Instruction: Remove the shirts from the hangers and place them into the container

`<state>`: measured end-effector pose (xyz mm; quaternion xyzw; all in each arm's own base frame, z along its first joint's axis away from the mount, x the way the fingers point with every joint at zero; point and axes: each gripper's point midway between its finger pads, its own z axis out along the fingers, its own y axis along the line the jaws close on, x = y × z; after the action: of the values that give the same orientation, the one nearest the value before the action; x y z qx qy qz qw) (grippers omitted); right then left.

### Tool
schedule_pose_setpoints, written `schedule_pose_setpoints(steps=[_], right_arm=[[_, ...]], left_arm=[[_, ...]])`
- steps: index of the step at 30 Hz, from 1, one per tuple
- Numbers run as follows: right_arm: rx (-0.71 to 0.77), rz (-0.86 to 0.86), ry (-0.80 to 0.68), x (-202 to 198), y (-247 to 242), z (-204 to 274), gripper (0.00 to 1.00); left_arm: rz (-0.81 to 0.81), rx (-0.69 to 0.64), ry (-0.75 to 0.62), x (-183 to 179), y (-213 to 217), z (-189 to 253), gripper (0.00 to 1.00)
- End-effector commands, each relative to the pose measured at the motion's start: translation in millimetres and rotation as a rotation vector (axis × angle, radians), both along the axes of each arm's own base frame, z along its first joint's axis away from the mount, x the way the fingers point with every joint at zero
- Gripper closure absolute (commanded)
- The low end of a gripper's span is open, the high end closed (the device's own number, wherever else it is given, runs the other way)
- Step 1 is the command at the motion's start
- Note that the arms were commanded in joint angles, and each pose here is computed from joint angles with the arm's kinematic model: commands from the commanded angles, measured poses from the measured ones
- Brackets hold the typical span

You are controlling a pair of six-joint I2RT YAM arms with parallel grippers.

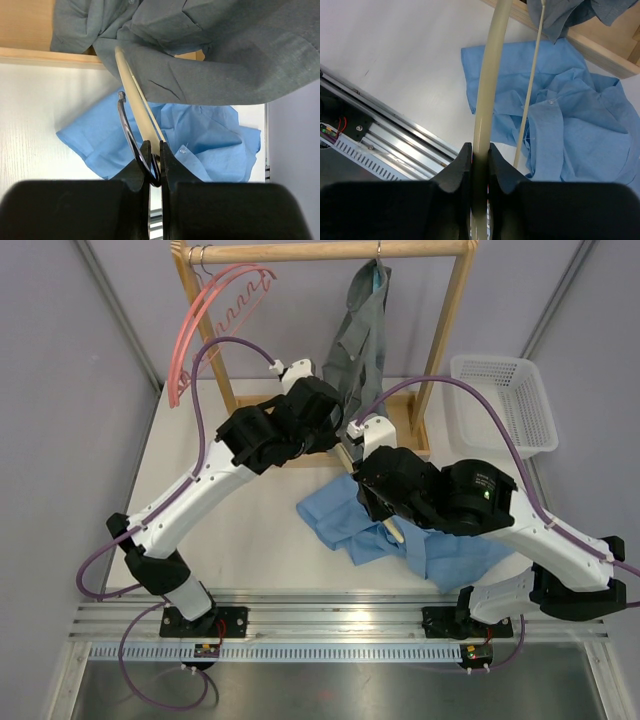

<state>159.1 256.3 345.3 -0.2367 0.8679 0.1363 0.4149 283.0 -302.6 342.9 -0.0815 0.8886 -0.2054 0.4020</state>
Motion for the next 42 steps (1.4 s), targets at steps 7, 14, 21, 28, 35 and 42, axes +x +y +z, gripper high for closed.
schedule_pose_setpoints(steps=[7, 14, 21, 28, 35, 42], right_arm=[[0.026, 0.023, -0.047, 4, 6, 14, 1.00], [0.038, 0.024, -0.044, 1, 4, 16, 1.00], [0.051, -0.001, -0.062, 4, -4, 21, 1.00], [0.095, -0.109, -0.125, 12, -28, 40, 1.00], [0.221, -0.149, -0.192, 8, -61, 75, 1.00], [0.524, 0.098, -0.174, -40, -73, 137, 1.00]], left_arm=[[-0.178, -0.169, -0.042, -29, -26, 44, 0.77], [-0.207, -0.209, -0.062, -30, -34, 54, 0.01], [-0.193, -0.227, -0.116, -36, -16, 75, 0.01], [-0.085, -0.237, -0.251, -64, 66, 113, 0.01], [-0.005, -0.308, -0.324, -111, 155, 110, 0.01], [0.029, -0.324, -0.351, -132, 194, 104, 0.01]])
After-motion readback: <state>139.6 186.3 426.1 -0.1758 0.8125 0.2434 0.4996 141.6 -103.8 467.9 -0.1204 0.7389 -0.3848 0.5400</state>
